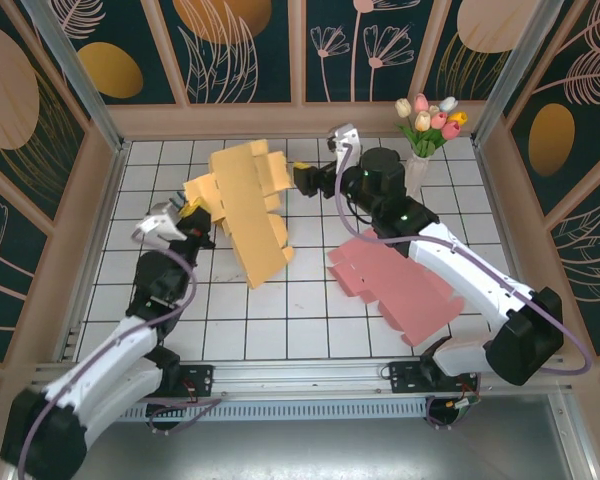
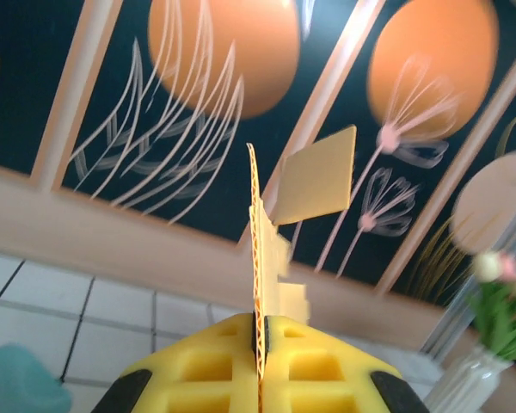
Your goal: Fold the paper box
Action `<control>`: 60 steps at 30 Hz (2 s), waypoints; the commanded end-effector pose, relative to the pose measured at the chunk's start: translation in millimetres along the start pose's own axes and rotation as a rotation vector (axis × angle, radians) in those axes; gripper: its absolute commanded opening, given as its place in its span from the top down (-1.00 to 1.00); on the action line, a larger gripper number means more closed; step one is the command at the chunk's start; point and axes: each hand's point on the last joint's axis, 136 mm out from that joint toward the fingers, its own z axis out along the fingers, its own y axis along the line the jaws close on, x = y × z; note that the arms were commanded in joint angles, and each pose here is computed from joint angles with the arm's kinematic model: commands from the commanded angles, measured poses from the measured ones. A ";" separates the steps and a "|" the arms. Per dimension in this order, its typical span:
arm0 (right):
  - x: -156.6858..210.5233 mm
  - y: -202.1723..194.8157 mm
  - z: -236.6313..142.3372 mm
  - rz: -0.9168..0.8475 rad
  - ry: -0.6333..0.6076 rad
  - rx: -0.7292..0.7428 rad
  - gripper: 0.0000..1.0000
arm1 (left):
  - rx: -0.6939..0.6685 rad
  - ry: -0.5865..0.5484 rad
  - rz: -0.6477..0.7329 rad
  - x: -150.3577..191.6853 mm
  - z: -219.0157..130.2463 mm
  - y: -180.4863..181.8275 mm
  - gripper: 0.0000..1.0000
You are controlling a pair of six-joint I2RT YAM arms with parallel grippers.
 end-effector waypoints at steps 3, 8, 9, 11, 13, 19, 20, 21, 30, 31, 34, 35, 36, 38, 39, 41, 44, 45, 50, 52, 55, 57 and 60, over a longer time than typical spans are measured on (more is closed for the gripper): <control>16.4 64.1 -4.3 -0.436 0.073 -0.385 -0.88 | 0.237 0.040 -0.030 4.5 -24.3 -37.3 1.00; 3.2 85.1 -23.3 -0.644 0.059 -0.501 -0.78 | 0.363 0.118 0.012 4.8 -28.4 -64.6 1.00; 0.9 86.8 -28.0 -0.690 0.058 -0.510 -0.77 | 0.385 0.124 0.027 5.9 -30.4 -68.1 1.00; -2.4 85.1 -32.8 -0.757 0.064 -0.505 -0.72 | 0.426 0.120 0.060 8.4 -35.1 -72.9 1.00; -4.5 79.2 -32.7 -0.797 0.091 -0.486 -0.67 | 0.448 0.110 0.084 11.4 -37.3 -74.0 1.00; 11.9 74.1 -20.2 -0.793 0.267 -0.549 -0.45 | 0.506 0.085 0.139 17.6 -38.8 -79.4 1.00; 16.2 72.8 -17.8 -0.788 0.295 -0.556 -0.42 | 0.505 0.083 0.147 19.0 -38.4 -78.7 1.00; 20.8 71.6 -15.1 -0.788 0.318 -0.561 -0.41 | 0.504 0.080 0.151 20.6 -38.5 -77.5 1.00; 42.5 50.1 -3.6 -0.746 0.452 -0.594 -0.38 | 0.526 0.064 0.159 27.6 -47.8 -75.1 1.00; 46.7 47.4 -2.2 -0.741 0.475 -0.596 -0.39 | 0.527 0.061 0.157 27.7 -48.8 -74.8 1.00; 63.3 42.6 -1.7 -0.731 0.566 -0.620 -0.38 | 0.530 0.048 0.154 24.1 -51.0 -75.6 1.00; 67.9 41.3 -1.8 -0.721 0.591 -0.627 -0.39 | 0.531 0.046 0.154 23.1 -51.6 -76.1 1.00; 71.8 39.5 -1.1 -0.719 0.600 -0.626 -0.39 | 0.535 0.040 0.153 21.3 -52.4 -77.1 1.00; 71.9 38.2 -2.0 -0.704 0.595 -0.640 -0.37 | 0.536 0.036 0.149 20.0 -53.1 -77.4 1.00; 73.3 38.2 -2.5 -0.690 0.594 -0.651 -0.30 | 0.533 0.037 0.148 20.6 -53.4 -76.5 1.00; 78.1 37.8 -3.9 -0.677 0.608 -0.660 -0.22 | 0.530 0.031 0.143 20.2 -54.2 -75.6 1.00; 86.9 33.5 -5.8 -0.673 0.644 -0.653 -0.15 | 0.522 0.035 0.142 21.1 -53.1 -74.2 1.00; 87.8 33.3 -7.4 -0.670 0.649 -0.654 -0.13 | 0.518 0.034 0.142 20.8 -52.8 -73.7 1.00; 91.6 33.8 -16.3 -0.657 0.666 -0.658 -0.01 | 0.491 0.046 0.144 21.5 -50.0 -69.9 1.00; 92.4 35.2 -21.4 -0.654 0.668 -0.665 0.09 | 0.494 0.036 0.138 20.5 -51.9 -69.9 1.00; 93.5 36.5 -25.8 -0.652 0.670 -0.669 0.18 | 0.498 0.038 0.137 19.0 -52.4 -71.4 1.00; 92.0 36.9 -28.2 -0.652 0.667 -0.668 0.20 | 0.492 0.036 0.138 19.2 -52.8 -69.9 1.00; 83.8 38.2 -31.9 -0.659 0.645 -0.662 0.20 | 0.483 0.039 0.143 19.0 -51.6 -69.0 1.00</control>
